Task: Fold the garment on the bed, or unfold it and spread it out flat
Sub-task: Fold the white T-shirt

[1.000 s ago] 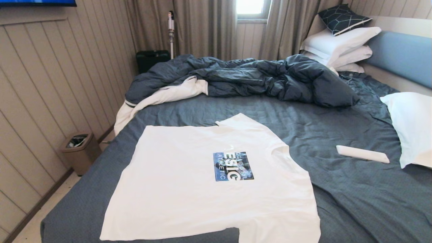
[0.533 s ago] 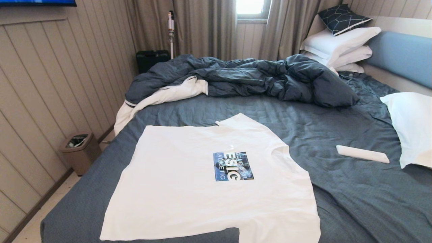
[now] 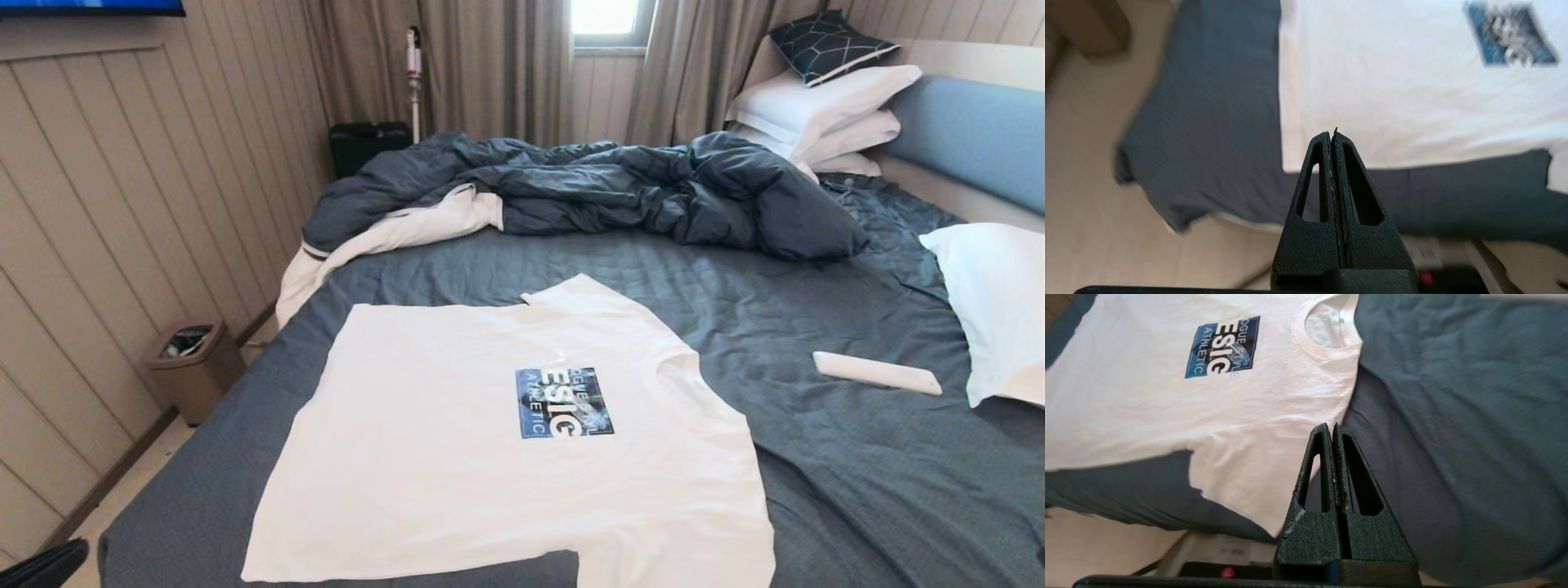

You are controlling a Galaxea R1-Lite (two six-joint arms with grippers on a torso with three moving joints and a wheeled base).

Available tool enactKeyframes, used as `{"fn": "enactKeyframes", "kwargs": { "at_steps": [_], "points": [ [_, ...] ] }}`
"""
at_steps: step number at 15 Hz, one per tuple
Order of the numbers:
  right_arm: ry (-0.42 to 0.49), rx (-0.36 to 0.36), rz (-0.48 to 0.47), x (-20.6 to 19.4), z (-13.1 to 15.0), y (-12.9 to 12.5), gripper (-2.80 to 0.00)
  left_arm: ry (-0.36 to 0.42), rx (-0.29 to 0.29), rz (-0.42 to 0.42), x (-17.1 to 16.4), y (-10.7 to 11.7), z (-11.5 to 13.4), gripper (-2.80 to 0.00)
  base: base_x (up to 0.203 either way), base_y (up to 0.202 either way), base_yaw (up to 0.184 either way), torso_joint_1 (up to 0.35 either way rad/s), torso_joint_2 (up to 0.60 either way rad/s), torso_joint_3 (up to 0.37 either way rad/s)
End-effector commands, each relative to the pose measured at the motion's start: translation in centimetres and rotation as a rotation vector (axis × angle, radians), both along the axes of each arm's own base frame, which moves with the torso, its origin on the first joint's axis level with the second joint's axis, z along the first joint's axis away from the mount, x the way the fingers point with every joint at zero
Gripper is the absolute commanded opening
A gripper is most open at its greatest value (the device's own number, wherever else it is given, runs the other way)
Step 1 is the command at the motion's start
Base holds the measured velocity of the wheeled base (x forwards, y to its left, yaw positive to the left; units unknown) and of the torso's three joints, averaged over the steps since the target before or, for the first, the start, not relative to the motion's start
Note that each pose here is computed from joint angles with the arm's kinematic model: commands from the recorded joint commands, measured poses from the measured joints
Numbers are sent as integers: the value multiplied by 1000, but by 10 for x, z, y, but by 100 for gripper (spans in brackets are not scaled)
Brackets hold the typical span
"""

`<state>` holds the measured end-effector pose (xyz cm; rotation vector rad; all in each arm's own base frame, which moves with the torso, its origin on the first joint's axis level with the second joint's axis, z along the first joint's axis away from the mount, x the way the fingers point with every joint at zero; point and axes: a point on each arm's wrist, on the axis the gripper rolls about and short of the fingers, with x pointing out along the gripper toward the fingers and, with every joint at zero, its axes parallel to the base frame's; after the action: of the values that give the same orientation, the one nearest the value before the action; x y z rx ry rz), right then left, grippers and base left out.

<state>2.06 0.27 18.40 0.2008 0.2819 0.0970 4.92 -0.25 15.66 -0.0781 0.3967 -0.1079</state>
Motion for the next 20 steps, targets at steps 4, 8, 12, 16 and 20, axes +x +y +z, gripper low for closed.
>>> {"fn": "enactKeyframes", "kwargs": {
  "at_steps": [4,8,12,16,20],
  "points": [
    [228,154,-42,107,19,2,-280,460,-56,-54,109,-1,-55,-280,0,0,0,0,0,0],
    [273,239,-57,130,27,-15,-280,495,-187,-184,151,2,-74,-280,0,0,0,0,0,0],
    [282,255,-54,149,32,-28,-280,559,-353,-197,179,32,-58,-280,0,0,0,0,0,0],
    [274,257,-50,154,37,-29,-280,688,-387,-241,182,58,-80,-280,0,0,0,0,0,0],
    [235,253,-49,157,49,-30,-280,708,-386,-237,192,62,-89,0,0,0,0,0,0,0]
  ]
}}
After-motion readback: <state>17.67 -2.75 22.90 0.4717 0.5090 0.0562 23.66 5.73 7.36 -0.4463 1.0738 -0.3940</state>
